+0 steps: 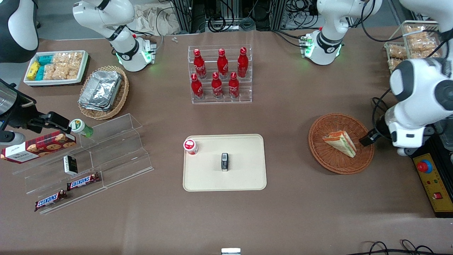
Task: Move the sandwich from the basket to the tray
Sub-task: 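Lower the left gripper and close it on the sandwich's edge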
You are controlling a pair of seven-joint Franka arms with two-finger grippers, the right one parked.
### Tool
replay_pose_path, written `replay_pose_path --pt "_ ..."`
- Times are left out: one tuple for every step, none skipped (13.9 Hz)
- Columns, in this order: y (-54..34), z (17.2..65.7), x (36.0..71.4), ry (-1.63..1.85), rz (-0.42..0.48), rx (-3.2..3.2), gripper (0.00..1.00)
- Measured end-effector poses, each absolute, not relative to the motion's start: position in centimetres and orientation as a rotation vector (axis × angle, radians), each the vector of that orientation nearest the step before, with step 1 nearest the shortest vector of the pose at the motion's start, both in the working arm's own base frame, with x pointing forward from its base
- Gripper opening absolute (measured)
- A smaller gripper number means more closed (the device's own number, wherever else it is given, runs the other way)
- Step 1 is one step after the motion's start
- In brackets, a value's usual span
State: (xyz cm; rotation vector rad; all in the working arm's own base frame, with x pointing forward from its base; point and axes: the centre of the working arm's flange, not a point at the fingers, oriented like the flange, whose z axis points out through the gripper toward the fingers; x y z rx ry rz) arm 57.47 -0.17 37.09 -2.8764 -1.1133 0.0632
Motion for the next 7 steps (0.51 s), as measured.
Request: replay_pose_path --pt "-0.7 34.9 57.3 -1.146 0.077 -2.857 1.0" --pt "-1.4 33.1 57.1 -1.161 0.101 -2.841 1.0" --pt "-2.0 31.5 57.1 -1.173 0.12 -2.83 1.0" --pt "-2.3 30.1 57.0 -1.184 0.126 -2.827 1.0" --pt "-2.4 28.8 56.9 -1.193 0.126 -2.827 1.0" --pt "-2.3 27.4 56.5 -1.202 0.124 -2.824 1.0" --pt "-2.3 25.8 56.0 -1.21 0.125 -2.819 1.0"
